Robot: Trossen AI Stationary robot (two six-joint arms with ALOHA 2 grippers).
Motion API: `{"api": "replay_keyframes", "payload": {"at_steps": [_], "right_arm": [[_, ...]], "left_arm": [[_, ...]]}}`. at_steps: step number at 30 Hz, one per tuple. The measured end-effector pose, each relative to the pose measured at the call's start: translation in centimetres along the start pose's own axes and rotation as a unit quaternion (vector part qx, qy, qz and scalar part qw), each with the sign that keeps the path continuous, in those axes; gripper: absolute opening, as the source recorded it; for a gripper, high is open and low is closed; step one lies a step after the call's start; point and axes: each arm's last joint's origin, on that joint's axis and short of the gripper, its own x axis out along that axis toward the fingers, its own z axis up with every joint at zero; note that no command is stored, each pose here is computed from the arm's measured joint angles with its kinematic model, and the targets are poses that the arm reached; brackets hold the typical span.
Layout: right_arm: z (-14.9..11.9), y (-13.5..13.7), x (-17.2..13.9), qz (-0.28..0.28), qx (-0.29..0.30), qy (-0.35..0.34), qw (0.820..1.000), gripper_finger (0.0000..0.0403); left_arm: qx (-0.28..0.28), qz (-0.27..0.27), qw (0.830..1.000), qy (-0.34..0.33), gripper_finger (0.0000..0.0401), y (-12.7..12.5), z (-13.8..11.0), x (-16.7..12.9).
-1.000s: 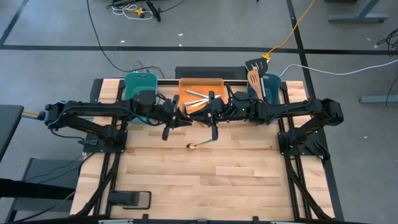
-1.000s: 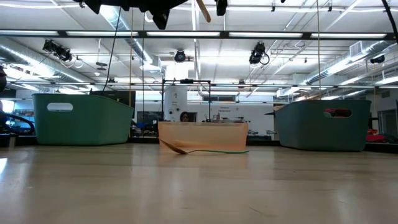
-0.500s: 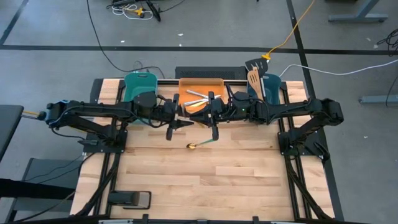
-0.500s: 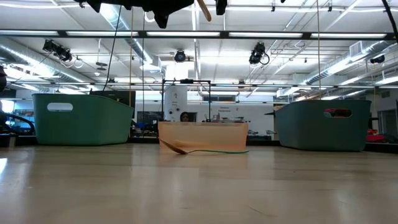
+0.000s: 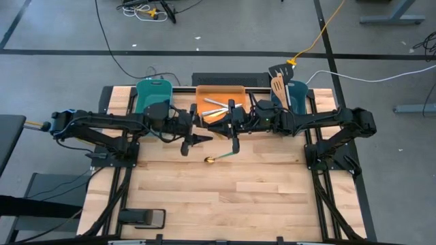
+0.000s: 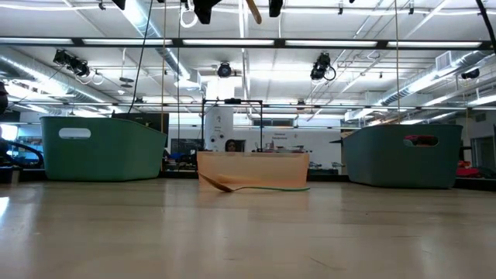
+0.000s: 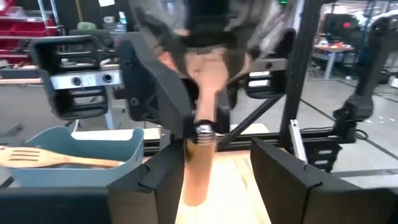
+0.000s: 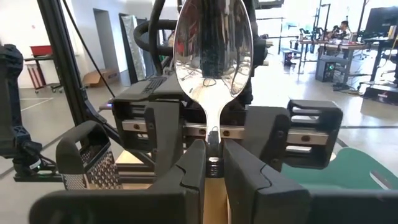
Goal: Pick & Place Kitchen Items
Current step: Put the orange spoon into the green bin
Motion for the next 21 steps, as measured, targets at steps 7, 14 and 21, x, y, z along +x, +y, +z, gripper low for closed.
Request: {"api": "replay_keyframes", "payload": {"at_steps": [7,14,21], "right_arm": [[0.0,0.0,0.0,-0.001,-0.001,0.000,1.000,0.0044],[0.0,0.0,0.0,-0.002,-0.003,0.001,1.000,0.0044],[-0.1,-0.1,0.0,-0.003,-0.004,0.003,1.000,0.0044]], "left_arm": [[0.001,0.055,0.998,-0.009,0.0190,0.4,0.0,0.2],[0.001,0.056,0.998,-0.015,0.0190,0.7,-1.3,2.0],[0.003,0.052,0.999,0.008,0.0138,0.9,-2.6,2.9]]}}
